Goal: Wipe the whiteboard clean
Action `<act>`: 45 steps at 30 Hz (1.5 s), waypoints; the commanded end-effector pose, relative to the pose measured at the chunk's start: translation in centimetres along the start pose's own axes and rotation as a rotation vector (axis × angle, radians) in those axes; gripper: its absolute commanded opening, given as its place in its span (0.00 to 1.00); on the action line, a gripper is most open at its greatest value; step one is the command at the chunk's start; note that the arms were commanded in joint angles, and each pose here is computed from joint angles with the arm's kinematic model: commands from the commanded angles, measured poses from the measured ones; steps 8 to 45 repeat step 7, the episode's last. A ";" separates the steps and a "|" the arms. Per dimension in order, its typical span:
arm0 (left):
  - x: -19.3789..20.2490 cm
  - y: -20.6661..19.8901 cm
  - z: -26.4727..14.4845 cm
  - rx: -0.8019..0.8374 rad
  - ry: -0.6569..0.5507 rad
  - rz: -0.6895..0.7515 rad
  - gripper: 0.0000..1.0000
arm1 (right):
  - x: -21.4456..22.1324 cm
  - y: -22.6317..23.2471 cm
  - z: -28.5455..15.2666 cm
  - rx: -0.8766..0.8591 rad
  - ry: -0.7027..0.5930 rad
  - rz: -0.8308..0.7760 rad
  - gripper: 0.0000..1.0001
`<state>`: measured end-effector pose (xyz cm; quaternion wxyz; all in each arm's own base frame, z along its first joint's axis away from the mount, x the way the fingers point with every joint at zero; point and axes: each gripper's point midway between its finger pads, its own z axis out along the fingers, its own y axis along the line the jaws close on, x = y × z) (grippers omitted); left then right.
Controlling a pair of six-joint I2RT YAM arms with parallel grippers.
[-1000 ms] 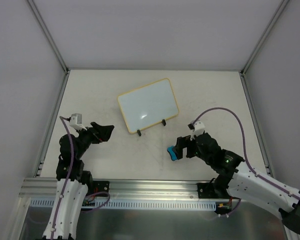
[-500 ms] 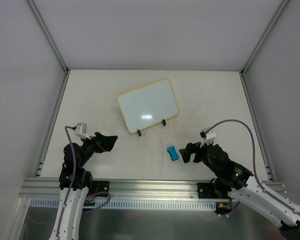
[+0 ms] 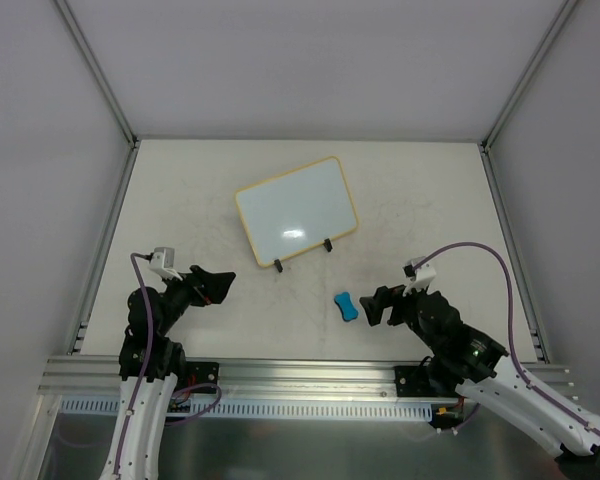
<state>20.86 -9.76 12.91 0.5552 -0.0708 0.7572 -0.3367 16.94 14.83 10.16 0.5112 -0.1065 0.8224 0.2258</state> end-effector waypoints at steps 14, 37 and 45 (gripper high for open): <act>-0.1 -0.3 0.1 0.013 0.003 0.014 0.99 | -1.0 -0.1 0.2 0.022 -0.033 0.002 0.99; -0.1 -0.3 0.1 0.013 0.003 0.014 0.99 | -1.0 -0.1 0.2 0.022 -0.033 0.002 0.99; -0.1 -0.3 0.1 0.013 0.003 0.014 0.99 | -1.0 -0.1 0.2 0.022 -0.033 0.002 0.99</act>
